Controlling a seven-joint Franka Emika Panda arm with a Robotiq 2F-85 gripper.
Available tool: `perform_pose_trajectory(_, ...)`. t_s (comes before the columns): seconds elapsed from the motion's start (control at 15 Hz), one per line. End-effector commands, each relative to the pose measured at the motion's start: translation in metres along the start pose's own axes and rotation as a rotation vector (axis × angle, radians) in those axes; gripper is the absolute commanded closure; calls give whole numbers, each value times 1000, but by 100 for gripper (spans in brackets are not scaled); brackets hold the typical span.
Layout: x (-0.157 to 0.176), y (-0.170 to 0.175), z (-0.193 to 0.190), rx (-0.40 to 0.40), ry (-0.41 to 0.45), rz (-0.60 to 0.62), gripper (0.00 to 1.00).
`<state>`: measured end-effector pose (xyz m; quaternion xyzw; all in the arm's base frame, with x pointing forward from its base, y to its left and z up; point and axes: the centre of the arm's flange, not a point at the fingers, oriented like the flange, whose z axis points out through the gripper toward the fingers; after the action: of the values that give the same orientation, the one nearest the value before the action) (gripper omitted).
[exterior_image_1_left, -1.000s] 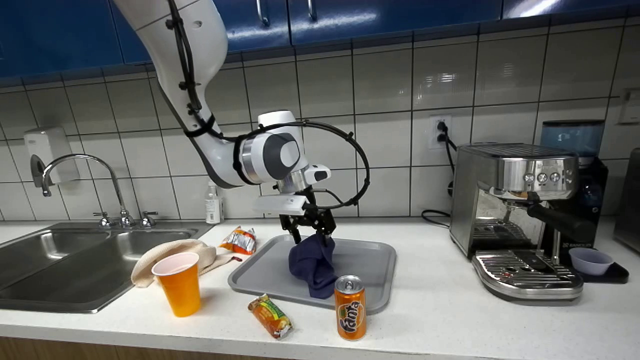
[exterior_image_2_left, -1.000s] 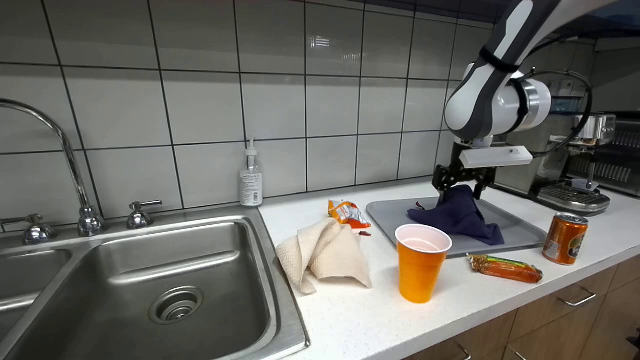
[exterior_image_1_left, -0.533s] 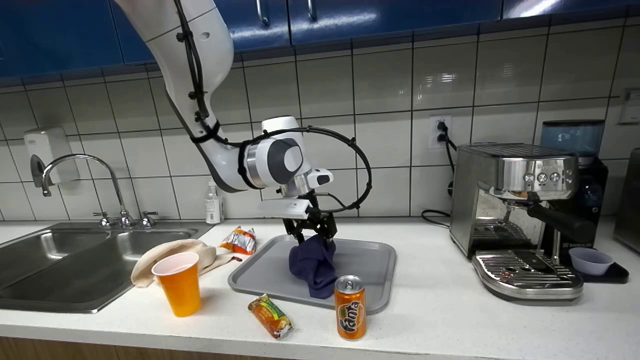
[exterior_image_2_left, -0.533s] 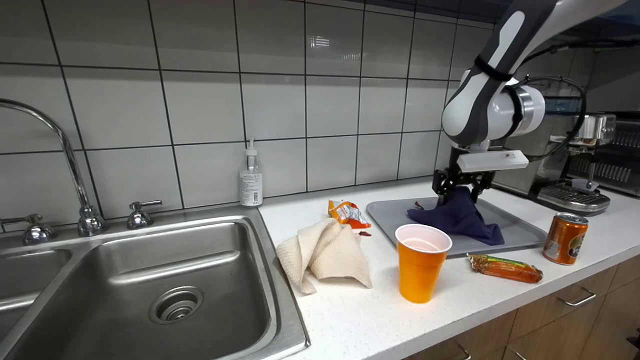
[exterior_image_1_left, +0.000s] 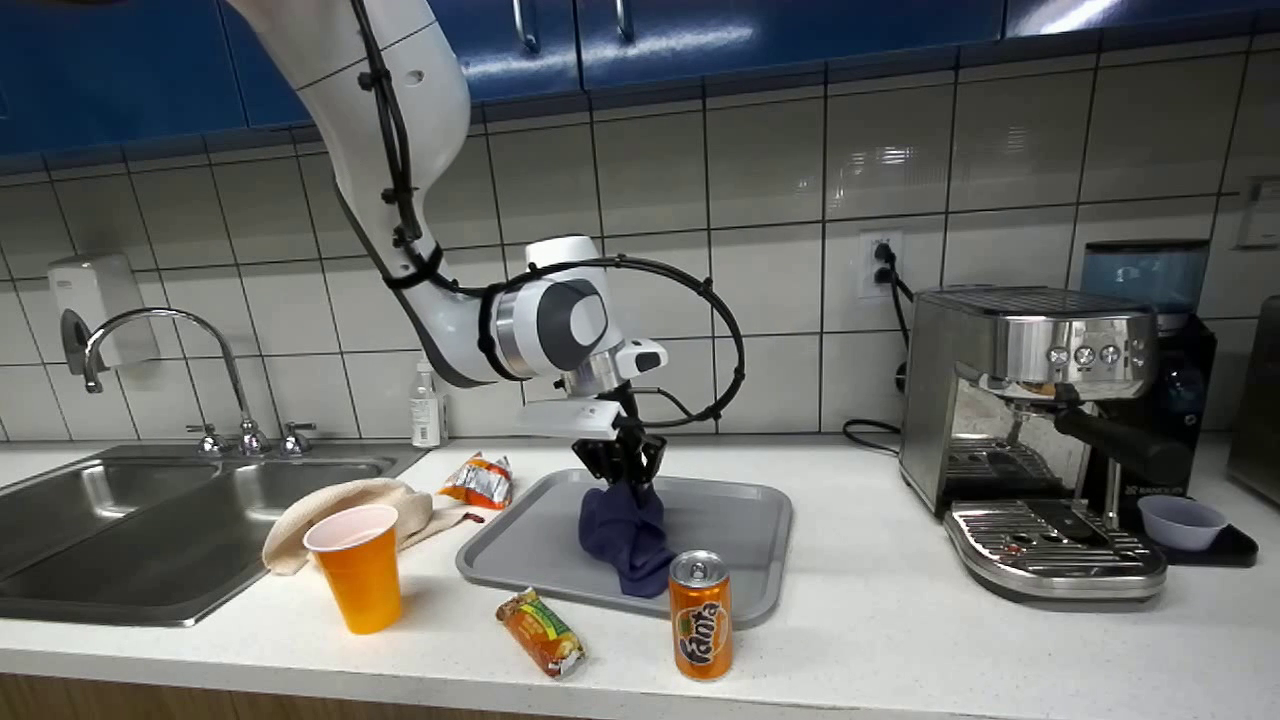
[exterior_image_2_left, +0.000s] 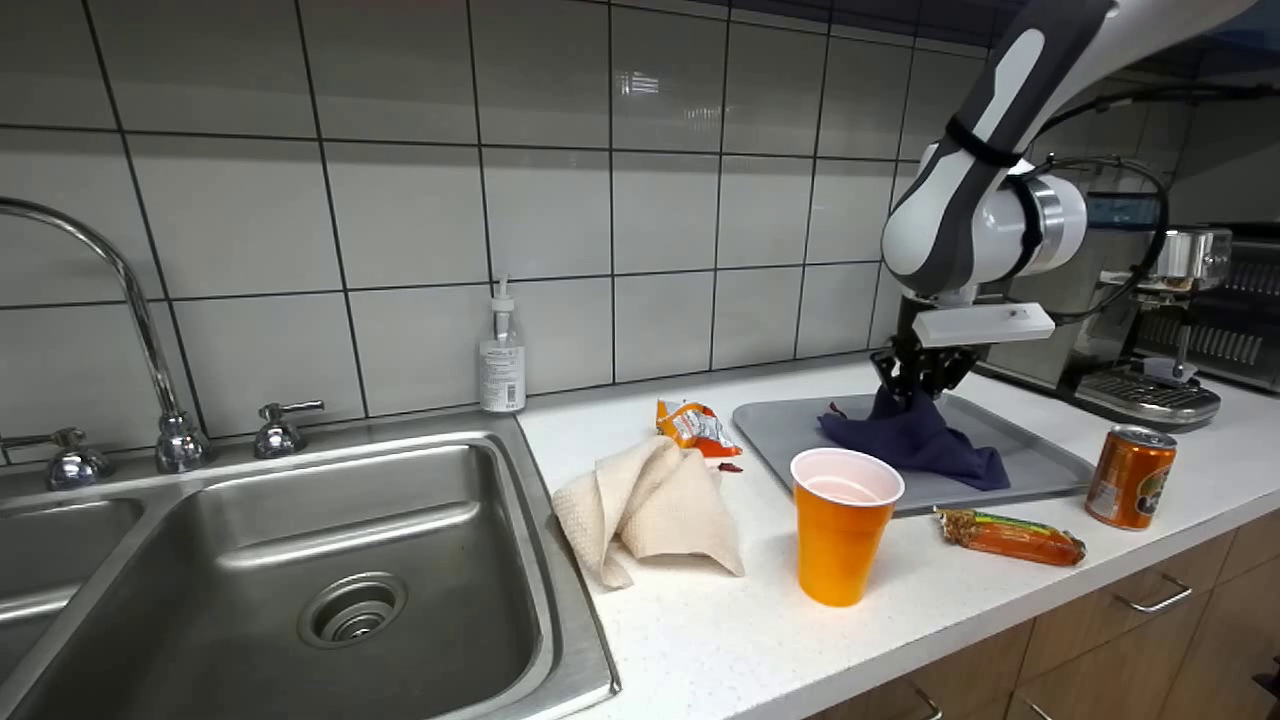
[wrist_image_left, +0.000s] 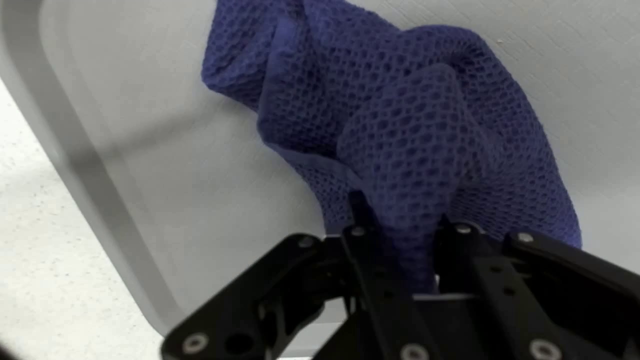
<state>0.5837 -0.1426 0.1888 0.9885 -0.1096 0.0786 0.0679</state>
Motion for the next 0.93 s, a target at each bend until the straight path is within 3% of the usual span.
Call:
perform_pose_trajectory(0.0,3,11,-12,11,-3,5,100)
perform_pose_trajectory(0.87,12,64,-53,19,68,129,98)
